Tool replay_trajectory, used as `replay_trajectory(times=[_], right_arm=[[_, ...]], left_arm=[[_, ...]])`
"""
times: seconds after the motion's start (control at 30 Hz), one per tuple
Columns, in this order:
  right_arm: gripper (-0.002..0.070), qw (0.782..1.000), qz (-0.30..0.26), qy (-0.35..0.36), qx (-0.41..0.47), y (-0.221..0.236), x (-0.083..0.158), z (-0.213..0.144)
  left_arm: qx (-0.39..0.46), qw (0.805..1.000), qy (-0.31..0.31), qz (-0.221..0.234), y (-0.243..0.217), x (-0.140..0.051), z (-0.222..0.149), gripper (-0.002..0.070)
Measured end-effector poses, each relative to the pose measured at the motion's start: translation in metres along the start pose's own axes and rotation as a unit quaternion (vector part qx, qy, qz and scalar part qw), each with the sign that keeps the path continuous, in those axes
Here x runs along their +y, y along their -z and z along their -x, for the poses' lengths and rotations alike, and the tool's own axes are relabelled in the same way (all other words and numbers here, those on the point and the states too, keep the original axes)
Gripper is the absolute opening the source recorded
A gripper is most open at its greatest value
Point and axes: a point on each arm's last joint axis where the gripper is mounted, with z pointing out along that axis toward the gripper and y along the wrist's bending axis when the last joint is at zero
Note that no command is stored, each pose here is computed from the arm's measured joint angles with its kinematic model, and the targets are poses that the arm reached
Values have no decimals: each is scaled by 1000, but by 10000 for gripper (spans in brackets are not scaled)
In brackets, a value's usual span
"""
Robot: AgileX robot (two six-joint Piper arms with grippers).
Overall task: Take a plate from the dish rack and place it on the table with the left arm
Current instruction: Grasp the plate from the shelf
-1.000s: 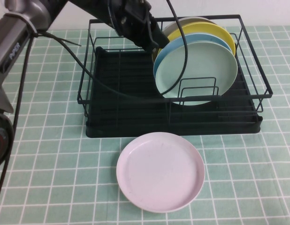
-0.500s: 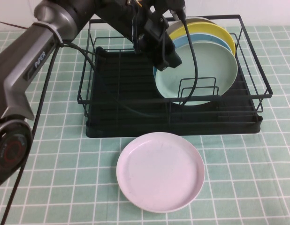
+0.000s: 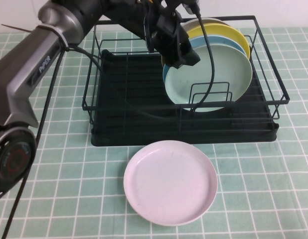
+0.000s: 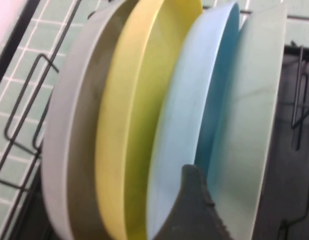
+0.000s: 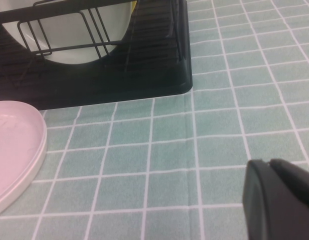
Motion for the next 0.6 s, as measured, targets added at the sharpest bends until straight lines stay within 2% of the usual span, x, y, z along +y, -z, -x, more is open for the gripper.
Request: replay_trajectory(times=[0.3, 0.6], right_arm=[[-18, 1000, 0, 0, 0, 0, 0, 0], [-18, 1000, 0, 0, 0, 0, 0, 0]], left_arm=[[-7, 1000, 14, -15, -14, -1, -6, 419], [-6, 1000, 10, -15, -16, -1, -6, 412]])
